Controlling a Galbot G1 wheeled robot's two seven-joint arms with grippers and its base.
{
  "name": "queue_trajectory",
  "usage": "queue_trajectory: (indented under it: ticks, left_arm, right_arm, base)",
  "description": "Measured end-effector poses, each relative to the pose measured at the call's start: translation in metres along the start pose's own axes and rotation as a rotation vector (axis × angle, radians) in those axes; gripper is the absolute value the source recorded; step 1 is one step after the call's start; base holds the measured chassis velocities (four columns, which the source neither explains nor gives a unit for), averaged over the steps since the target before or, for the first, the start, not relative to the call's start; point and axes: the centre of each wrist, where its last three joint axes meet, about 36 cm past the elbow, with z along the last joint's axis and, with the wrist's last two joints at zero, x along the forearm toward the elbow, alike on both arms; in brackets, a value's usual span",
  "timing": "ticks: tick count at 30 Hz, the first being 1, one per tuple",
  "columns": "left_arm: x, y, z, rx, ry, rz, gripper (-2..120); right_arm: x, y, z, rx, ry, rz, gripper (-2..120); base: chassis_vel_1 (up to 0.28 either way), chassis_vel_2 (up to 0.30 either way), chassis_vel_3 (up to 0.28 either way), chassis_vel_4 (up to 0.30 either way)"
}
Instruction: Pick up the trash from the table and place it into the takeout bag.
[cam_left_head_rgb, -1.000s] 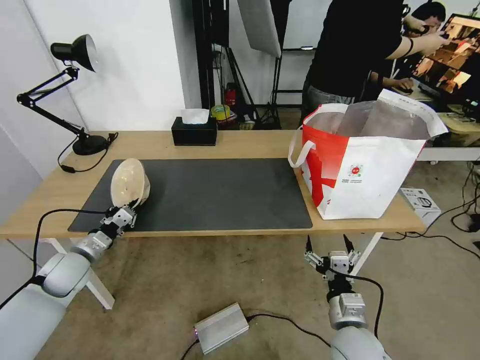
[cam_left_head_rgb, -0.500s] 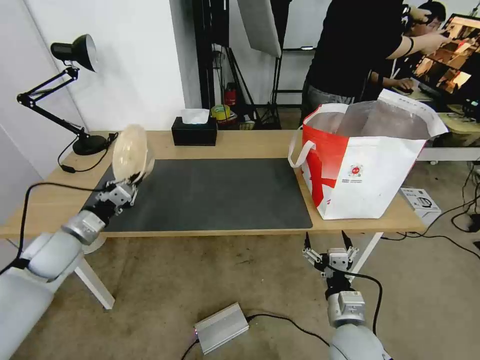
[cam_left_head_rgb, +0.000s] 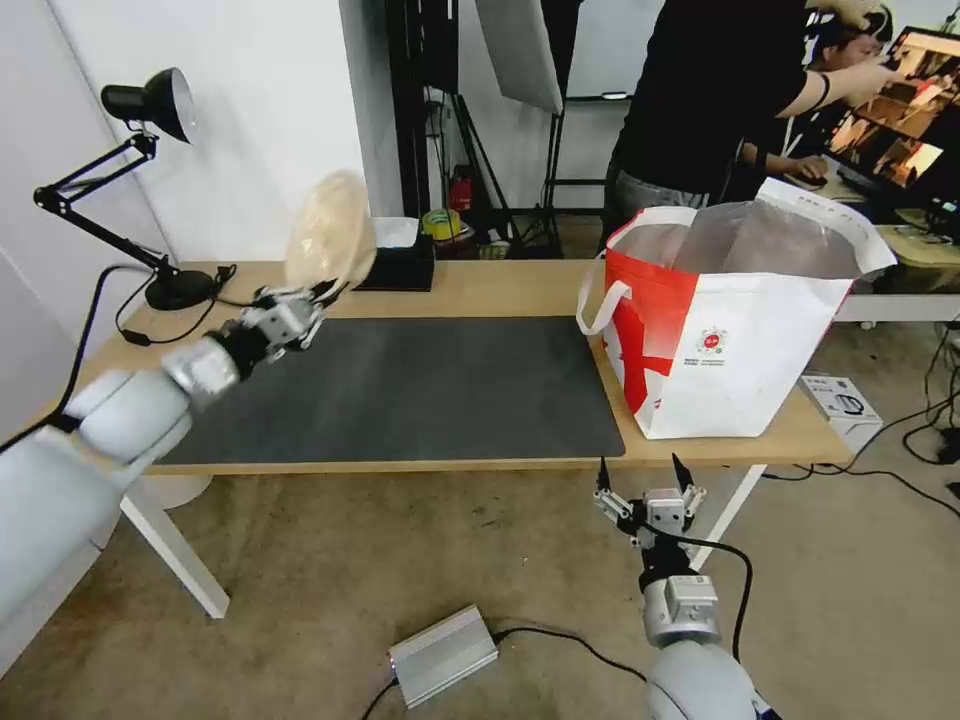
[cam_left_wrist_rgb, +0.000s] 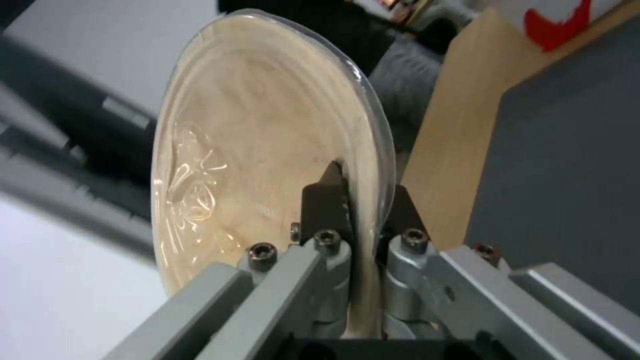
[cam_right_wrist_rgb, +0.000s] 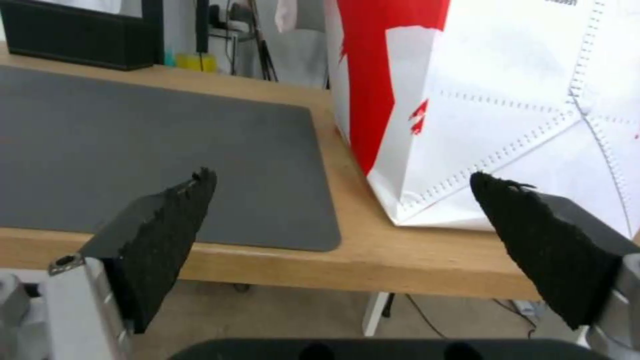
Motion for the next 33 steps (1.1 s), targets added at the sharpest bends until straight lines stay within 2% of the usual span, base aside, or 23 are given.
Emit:
queue_trajectory:
  ticks: [1,4,6,9,10,14,15,19,20,25,26,33]
  left_arm:
    - [0.0,0.0,0.0,0.0,0.0,0.0,1]
    - [-0.031,0.006,-0.001,-0.021,-0.041,0.044,1]
    - [-0.041,0.006,-0.001,-0.025,-0.051,0.061,1]
    - [-0.072,0.004,-0.002,-0.044,-0.076,0.107,1]
    - [-0.072,0.004,-0.002,-0.044,-0.076,0.107,1]
    - [-0.125,0.015,-0.011,-0.113,-0.125,0.184,1]
    - [-0.125,0.015,-0.011,-0.113,-0.125,0.184,1]
    - [-0.172,0.025,-0.031,-0.183,-0.165,0.237,1]
    - [-0.172,0.025,-0.031,-0.183,-0.165,0.237,1]
    - [-0.214,0.019,-0.058,-0.233,-0.212,0.276,1]
    - [-0.214,0.019,-0.058,-0.233,-0.212,0.276,1]
    - [-0.249,0.012,-0.091,-0.297,-0.236,0.279,1]
  right_arm:
    - [0.0,0.0,0.0,0.0,0.0,0.0,98]
    - [-0.001,0.001,0.0,0.002,-0.001,-0.002,98]
    - [0.0,0.001,0.0,0.002,-0.001,-0.004,98]
    - [-0.001,0.003,0.001,0.004,-0.001,-0.009,98]
    - [-0.001,0.003,0.001,0.004,-0.001,-0.009,98]
    - [0.0,0.004,0.001,0.002,-0.001,-0.006,98]
    - [0.0,0.004,0.001,0.002,-0.001,-0.006,98]
    - [0.001,0.006,0.001,-0.001,0.0,-0.005,98]
    - [0.001,0.006,0.001,-0.001,0.0,-0.005,98]
    - [0.003,0.006,0.003,0.002,0.008,-0.005,97]
    - [0.003,0.006,0.003,0.002,0.008,-0.005,97]
    - [0.01,0.004,0.008,0.012,0.027,0.008,97]
  base:
    - [0.0,0.0,0.0,0.0]
    - [0.0,0.0,0.0,0.0]
    - [0.0,0.0,0.0,0.0]
    - [0.0,0.0,0.0,0.0]
    - [0.0,0.0,0.0,0.0]
    - [0.0,0.0,0.0,0.0]
    - [0.0,0.0,0.0,0.0]
    - [0.0,0.0,0.0,0.0]
    - [0.0,0.0,0.0,0.0]
    - [0.0,0.0,0.0,0.0]
    - [0.0,0.0,0.0,0.0]
    - [0.0,0.0,0.0,0.0]
